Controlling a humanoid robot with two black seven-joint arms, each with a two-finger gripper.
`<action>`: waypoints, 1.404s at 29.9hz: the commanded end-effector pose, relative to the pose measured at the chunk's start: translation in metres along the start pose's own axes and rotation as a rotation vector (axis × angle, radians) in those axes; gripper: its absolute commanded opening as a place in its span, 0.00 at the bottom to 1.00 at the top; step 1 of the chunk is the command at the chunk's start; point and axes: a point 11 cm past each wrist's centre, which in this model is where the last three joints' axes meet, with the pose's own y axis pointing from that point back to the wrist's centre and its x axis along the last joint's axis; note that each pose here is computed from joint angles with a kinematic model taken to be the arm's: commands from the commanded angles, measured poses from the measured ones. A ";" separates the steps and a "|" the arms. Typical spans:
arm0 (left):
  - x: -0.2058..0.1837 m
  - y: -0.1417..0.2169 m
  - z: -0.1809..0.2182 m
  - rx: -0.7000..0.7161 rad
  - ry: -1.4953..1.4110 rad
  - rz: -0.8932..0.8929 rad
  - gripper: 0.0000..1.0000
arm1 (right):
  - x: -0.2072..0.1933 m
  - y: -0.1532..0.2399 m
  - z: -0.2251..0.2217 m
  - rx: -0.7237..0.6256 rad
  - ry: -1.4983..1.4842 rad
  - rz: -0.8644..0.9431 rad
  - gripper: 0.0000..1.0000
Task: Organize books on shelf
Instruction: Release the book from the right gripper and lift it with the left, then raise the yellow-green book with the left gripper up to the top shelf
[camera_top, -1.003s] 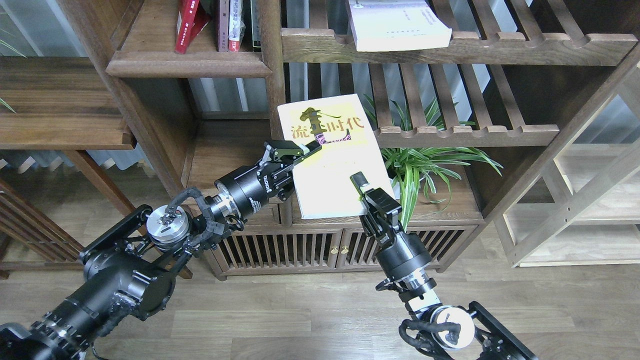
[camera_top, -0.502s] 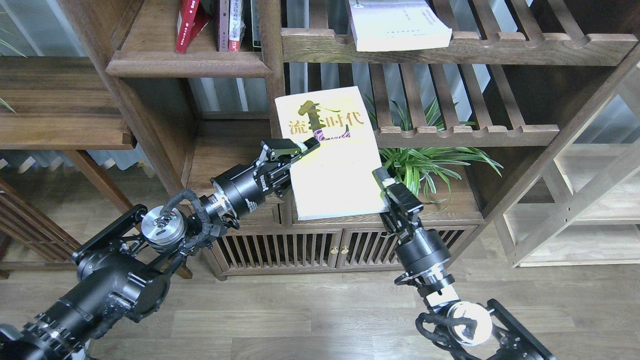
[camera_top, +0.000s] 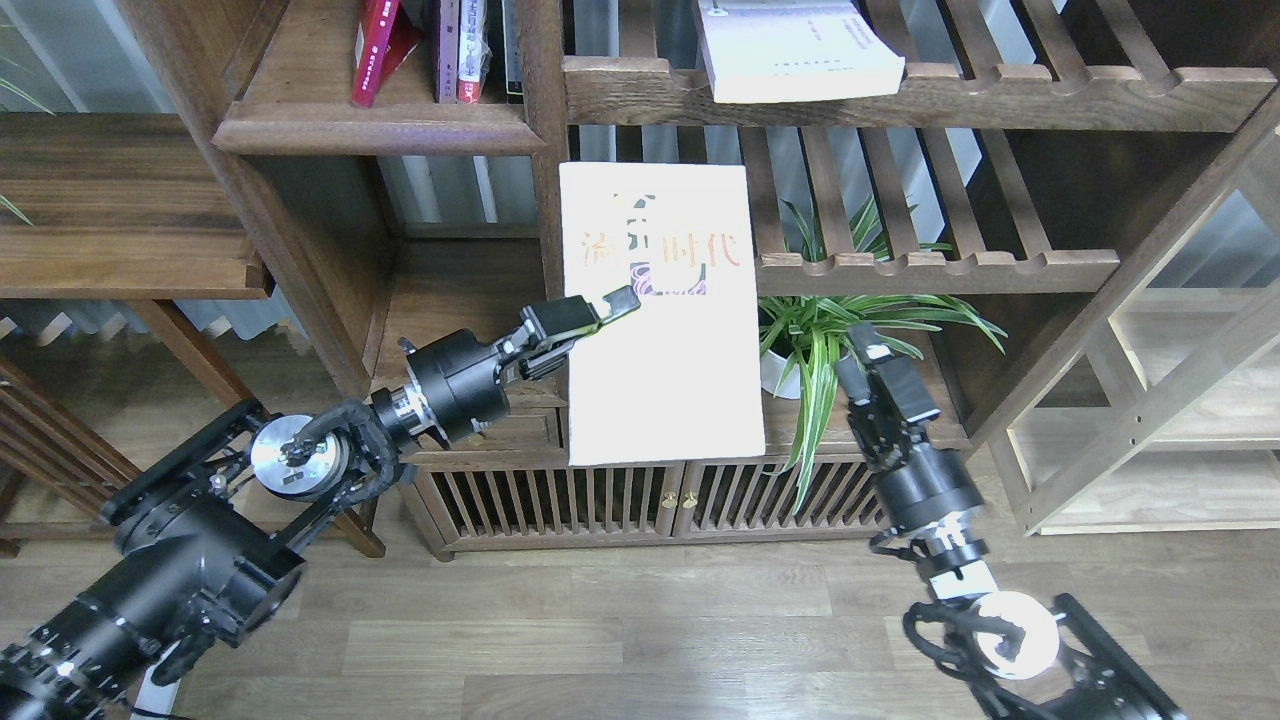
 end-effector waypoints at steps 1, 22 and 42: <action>-0.009 0.015 0.012 0.032 -0.132 0.028 0.02 | 0.020 0.010 -0.023 0.033 0.040 0.069 0.82; -0.125 0.119 0.105 -0.273 -0.589 -0.031 0.02 | 0.032 0.004 -0.081 0.088 0.159 0.133 0.81; -0.147 0.233 0.168 -0.704 -0.777 0.171 0.00 | 0.044 0.014 -0.062 0.032 0.159 0.169 0.81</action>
